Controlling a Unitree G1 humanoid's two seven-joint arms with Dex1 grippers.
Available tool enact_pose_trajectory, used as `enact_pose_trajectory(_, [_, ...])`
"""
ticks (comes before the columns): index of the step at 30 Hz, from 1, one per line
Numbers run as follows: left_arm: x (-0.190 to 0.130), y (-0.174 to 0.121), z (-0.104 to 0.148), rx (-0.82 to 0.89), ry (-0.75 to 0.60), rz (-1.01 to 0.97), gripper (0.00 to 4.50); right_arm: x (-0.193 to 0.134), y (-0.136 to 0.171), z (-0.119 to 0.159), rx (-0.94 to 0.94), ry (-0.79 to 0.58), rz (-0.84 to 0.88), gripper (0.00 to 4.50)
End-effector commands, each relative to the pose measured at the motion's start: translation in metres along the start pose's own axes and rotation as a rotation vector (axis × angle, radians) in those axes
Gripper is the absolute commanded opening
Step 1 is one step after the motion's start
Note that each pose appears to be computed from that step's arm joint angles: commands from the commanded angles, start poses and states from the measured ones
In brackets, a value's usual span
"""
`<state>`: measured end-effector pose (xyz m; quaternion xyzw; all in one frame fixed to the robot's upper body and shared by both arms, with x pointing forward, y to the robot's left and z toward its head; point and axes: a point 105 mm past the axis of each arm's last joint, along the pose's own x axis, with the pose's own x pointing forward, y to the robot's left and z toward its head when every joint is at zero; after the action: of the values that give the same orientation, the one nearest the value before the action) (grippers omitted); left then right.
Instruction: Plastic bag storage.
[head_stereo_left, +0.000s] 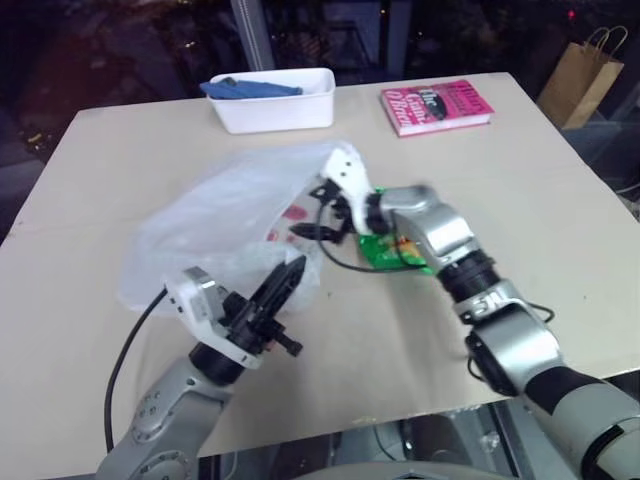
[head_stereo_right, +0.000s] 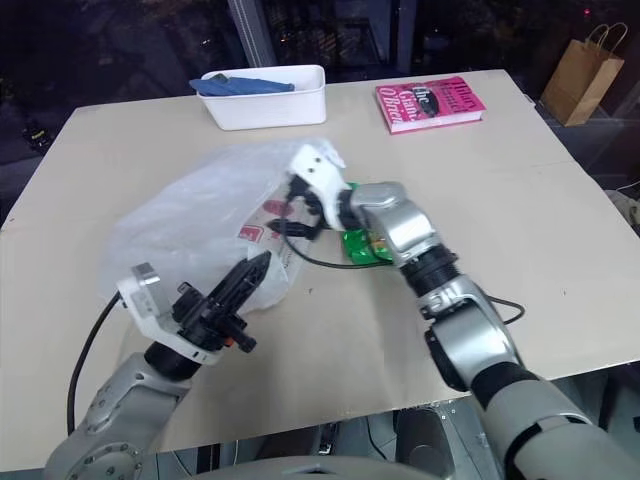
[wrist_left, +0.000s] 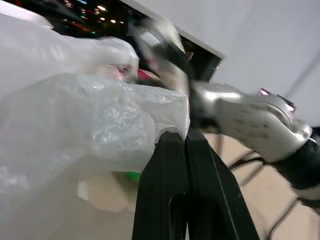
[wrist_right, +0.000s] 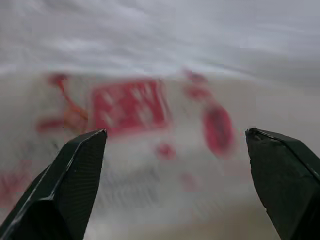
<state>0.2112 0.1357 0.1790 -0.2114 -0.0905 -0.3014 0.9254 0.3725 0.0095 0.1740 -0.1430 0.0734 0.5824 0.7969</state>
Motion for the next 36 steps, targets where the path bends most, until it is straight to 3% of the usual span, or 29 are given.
enact_pose_trajectory(1, [-0.008, 0.006, 0.014, -0.033, -0.061, 0.022, 0.00, -0.052, -0.008, 0.021, -0.107, -0.062, 0.022, 4.46])
enact_pose_trajectory(9, [-0.014, 0.004, 0.017, -0.052, -0.054, 0.013, 0.00, -0.116, -0.011, -0.001, -0.113, 0.028, -0.036, 4.46])
enact_pose_trajectory(12, [-0.014, 0.004, 0.016, -0.049, -0.047, 0.011, 0.00, -0.128, 0.001, -0.028, -0.111, 0.122, -0.079, 4.46])
enact_pose_trajectory(19, [-0.013, 0.005, 0.014, -0.041, -0.035, 0.007, 0.00, -0.125, 0.000, -0.049, -0.258, 0.152, -0.238, 4.46])
enact_pose_trajectory(23, [-0.011, 0.004, 0.012, -0.044, -0.019, -0.011, 0.00, -0.117, -0.012, -0.065, -0.249, 0.161, -0.330, 4.46])
enact_pose_trajectory(29, [-0.010, 0.004, 0.009, -0.044, -0.005, -0.016, 0.00, -0.100, 0.017, -0.086, -0.169, 0.206, -0.180, 4.46])
enact_pose_trajectory(35, [-0.009, 0.005, 0.008, -0.038, -0.003, -0.009, 0.00, -0.094, 0.018, -0.095, -0.152, 0.220, -0.189, 4.46])
enact_pose_trajectory(36, [-0.009, 0.005, 0.008, -0.038, -0.002, -0.008, 0.00, -0.093, 0.017, -0.095, -0.155, 0.219, -0.195, 4.22])
